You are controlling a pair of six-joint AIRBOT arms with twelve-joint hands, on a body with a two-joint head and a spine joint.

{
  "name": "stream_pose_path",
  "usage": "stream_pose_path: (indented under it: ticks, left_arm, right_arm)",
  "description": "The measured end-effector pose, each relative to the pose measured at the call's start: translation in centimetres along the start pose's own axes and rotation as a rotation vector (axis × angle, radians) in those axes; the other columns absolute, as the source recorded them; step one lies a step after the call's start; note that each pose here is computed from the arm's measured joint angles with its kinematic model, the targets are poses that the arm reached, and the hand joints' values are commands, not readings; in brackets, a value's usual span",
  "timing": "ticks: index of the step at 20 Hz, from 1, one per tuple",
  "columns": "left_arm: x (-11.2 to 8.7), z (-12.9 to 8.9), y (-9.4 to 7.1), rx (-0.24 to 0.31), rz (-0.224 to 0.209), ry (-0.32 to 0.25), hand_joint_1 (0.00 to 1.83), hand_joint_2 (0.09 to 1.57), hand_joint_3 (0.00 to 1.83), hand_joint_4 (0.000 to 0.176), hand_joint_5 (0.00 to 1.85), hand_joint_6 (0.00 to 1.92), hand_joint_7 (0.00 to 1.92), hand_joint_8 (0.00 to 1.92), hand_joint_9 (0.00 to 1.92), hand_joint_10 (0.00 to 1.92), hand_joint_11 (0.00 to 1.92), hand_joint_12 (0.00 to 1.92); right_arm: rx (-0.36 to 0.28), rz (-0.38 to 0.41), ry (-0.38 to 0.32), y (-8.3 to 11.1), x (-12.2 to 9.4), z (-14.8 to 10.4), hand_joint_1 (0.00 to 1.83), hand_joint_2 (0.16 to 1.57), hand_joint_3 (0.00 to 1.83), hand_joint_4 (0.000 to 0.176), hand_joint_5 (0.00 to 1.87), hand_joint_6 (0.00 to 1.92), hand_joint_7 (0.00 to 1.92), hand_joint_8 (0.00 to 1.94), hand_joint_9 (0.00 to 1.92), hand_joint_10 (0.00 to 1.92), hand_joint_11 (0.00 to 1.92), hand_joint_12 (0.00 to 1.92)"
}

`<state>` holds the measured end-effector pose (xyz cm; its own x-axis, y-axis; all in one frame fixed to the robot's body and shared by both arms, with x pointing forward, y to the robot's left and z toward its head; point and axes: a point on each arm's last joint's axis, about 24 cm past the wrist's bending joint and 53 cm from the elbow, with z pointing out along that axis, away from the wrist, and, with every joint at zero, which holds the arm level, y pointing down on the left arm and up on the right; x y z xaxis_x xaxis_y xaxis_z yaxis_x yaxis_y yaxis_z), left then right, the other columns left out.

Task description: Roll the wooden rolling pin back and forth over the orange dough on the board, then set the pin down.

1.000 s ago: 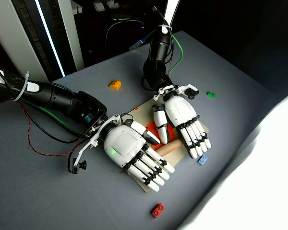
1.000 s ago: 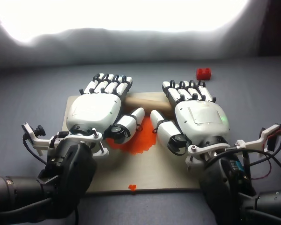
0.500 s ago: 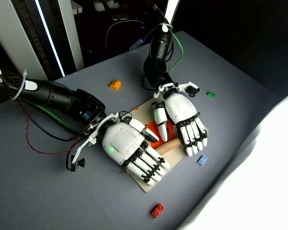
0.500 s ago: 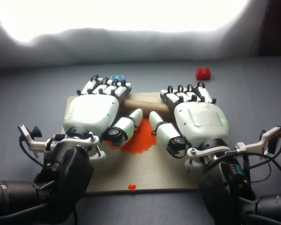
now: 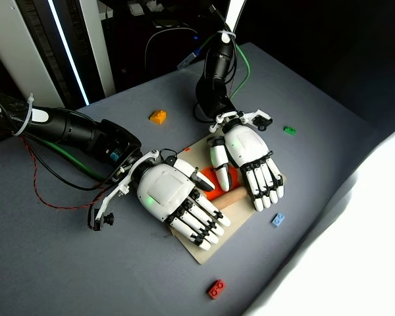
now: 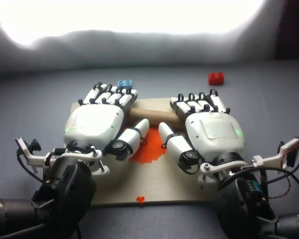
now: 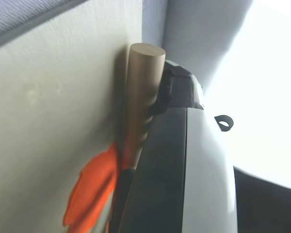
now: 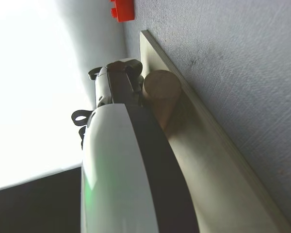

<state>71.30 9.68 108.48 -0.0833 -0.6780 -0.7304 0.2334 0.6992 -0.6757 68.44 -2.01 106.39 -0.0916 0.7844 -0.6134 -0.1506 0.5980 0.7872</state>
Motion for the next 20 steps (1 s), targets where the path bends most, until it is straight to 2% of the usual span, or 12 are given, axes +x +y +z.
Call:
stream_pose_path:
  ticks: [1,4,6,7,8,11,14,16,18,20]
  left_arm:
    - [-0.1,-0.1,0.0,0.0,-0.001,-0.004,0.0,1.55,0.0,0.0,0.31,0.01,0.36,0.0,0.29,0.0,0.0,0.45]
    - [-0.2,-0.4,0.1,0.0,-0.006,-0.011,0.0,1.55,0.0,0.0,0.32,0.0,0.36,0.0,0.3,0.0,0.0,0.57]
    - [-0.2,-0.6,0.1,0.0,-0.005,-0.013,0.0,1.55,0.0,0.0,0.3,0.0,0.34,0.0,0.27,0.0,0.0,0.44]
    - [-0.2,-0.7,0.1,-0.002,-0.009,-0.016,0.0,1.55,0.0,0.0,0.3,0.0,0.34,0.0,0.27,0.0,0.0,0.44]
    - [-0.1,-0.8,0.2,-0.001,-0.007,-0.014,0.0,1.55,0.0,0.0,0.3,0.0,0.34,0.0,0.28,0.0,0.0,0.5]
    - [-0.2,-1.2,0.3,0.001,-0.004,-0.017,0.0,1.55,0.0,0.0,0.29,0.0,0.35,0.0,0.28,0.0,0.0,0.49]
    - [-0.2,-1.8,0.5,0.012,0.012,-0.026,0.0,1.55,0.0,0.0,0.31,0.01,0.36,0.0,0.31,0.01,0.0,0.62]
    - [-0.2,-2.2,0.5,0.018,0.018,-0.027,0.0,1.55,0.0,0.0,0.29,0.0,0.35,0.0,0.3,0.0,0.0,0.56]
    - [-0.2,-2.3,0.4,0.025,0.023,-0.031,0.0,1.55,0.0,0.0,0.3,0.0,0.36,0.0,0.31,0.01,0.0,0.6]
    - [-0.2,-2.6,0.5,0.024,0.025,-0.034,0.0,1.54,0.0,0.0,0.29,0.0,0.35,0.0,0.29,0.0,0.0,0.48]
  right_arm:
    - [0.001,0.0,0.002,-0.1,0.0,-0.1,0.0,1.53,0.0,0.0,0.42,0.01,0.44,0.0,0.37,0.0,0.0,0.75]
    - [-0.004,-0.003,0.003,0.0,0.1,-0.4,0.0,1.54,0.0,0.0,0.39,0.0,0.41,0.0,0.34,0.0,0.0,0.7]
    - [-0.006,-0.008,0.008,-0.1,0.2,-0.7,0.0,1.53,0.0,0.0,0.42,0.01,0.43,0.01,0.35,0.0,0.0,0.69]
    - [-0.008,-0.009,0.007,0.0,0.2,-0.7,0.0,1.53,0.0,0.0,0.41,0.01,0.43,0.01,0.34,0.0,0.0,0.72]
    - [-0.007,-0.009,0.007,0.0,0.2,-0.7,0.0,1.53,0.0,0.0,0.39,0.0,0.42,0.0,0.33,0.0,0.0,0.69]
    - [-0.006,-0.004,0.011,0.1,0.3,-0.8,0.0,1.52,0.0,0.0,0.41,0.01,0.44,0.01,0.35,0.01,0.0,0.69]
    - [-0.012,-0.008,0.014,0.0,0.5,-1.4,0.0,1.52,0.0,0.0,0.37,0.0,0.4,0.0,0.32,0.0,0.0,0.66]
    - [-0.012,-0.014,0.017,0.1,0.5,-1.4,0.0,1.52,0.0,0.0,0.37,0.0,0.41,0.0,0.31,0.0,0.0,0.65]
    - [-0.011,-0.01,0.019,0.1,0.6,-1.6,0.0,1.53,0.0,0.0,0.37,0.0,0.4,0.0,0.32,0.01,0.0,0.65]
    - [-0.017,-0.015,0.022,0.2,0.7,-2.0,0.0,1.53,0.0,0.0,0.37,0.01,0.41,0.0,0.33,0.01,0.0,0.69]
